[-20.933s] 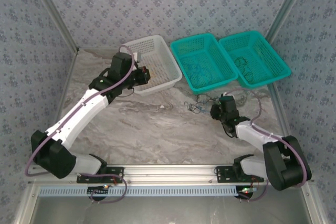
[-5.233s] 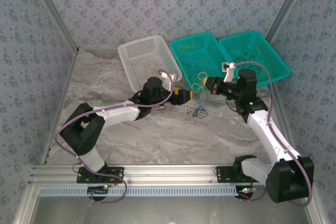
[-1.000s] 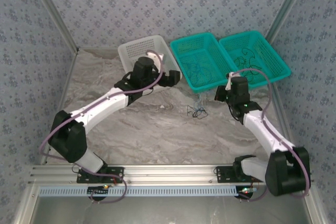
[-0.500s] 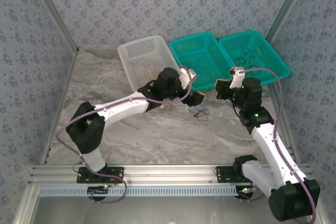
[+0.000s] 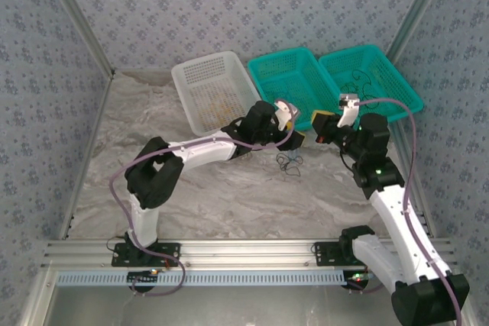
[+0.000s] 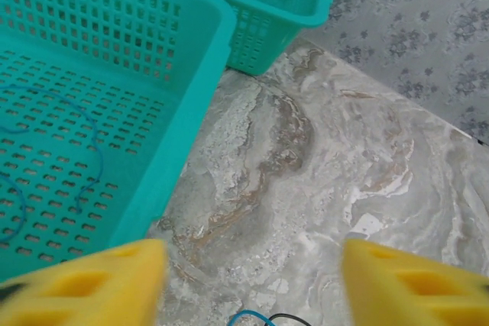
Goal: Untangle the cables
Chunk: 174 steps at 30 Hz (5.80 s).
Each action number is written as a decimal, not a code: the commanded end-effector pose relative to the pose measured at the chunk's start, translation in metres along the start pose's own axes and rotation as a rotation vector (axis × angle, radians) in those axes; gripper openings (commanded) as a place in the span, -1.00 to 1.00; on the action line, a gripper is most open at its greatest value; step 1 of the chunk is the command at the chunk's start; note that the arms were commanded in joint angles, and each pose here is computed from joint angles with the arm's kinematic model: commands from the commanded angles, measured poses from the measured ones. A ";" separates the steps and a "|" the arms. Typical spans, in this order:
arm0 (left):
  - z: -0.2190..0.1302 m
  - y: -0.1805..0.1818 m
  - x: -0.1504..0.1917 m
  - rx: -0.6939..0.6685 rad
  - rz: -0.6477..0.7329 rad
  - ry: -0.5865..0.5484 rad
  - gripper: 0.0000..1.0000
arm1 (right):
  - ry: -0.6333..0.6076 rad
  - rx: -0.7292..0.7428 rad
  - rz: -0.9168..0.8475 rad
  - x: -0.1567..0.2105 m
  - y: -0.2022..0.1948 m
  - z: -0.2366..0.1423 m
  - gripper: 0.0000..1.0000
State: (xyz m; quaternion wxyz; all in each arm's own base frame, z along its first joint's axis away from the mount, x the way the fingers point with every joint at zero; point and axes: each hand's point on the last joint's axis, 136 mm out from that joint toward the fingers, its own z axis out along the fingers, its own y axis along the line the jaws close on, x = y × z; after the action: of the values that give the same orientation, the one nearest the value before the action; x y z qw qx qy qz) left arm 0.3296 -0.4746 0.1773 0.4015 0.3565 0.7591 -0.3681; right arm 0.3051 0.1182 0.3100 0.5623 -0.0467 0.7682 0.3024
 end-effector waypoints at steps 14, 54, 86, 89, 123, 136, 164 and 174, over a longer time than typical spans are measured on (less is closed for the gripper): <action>-0.045 0.014 -0.085 0.027 -0.341 -0.199 -1.00 | 0.017 -0.057 -0.050 0.032 0.001 0.003 0.52; -0.058 -0.029 -0.128 0.264 -0.501 -0.176 -1.00 | -0.031 0.155 -0.233 0.074 -0.050 0.094 0.47; -0.080 0.001 -0.138 0.096 -0.442 -0.202 -1.00 | 0.215 0.299 -0.255 0.134 -0.076 0.075 -0.95; -0.087 0.009 -0.144 0.036 -0.405 -0.218 -1.00 | 0.254 0.327 -0.237 0.146 -0.083 0.070 -0.96; -0.128 0.051 -0.214 -0.120 -0.363 -0.376 -1.00 | 0.474 0.535 -0.041 0.224 -0.130 0.034 -0.60; -0.085 0.074 -0.218 -0.156 -0.259 -0.358 -1.00 | 0.247 0.565 0.056 0.151 -0.118 0.000 1.00; 0.002 0.134 -0.134 -0.299 -0.402 -0.036 0.67 | 0.387 0.586 0.237 0.165 -0.132 -0.007 0.98; -0.029 0.071 -0.147 -0.171 -0.329 -0.064 0.99 | 0.541 0.640 0.305 0.195 -0.159 0.014 0.66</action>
State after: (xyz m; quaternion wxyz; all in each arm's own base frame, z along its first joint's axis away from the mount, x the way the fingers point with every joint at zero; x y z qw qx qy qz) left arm 0.4671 -0.4476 0.2295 0.3410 0.1507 0.8682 -0.3274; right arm 0.3029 0.0465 0.0641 0.2797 0.1601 0.9420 0.0940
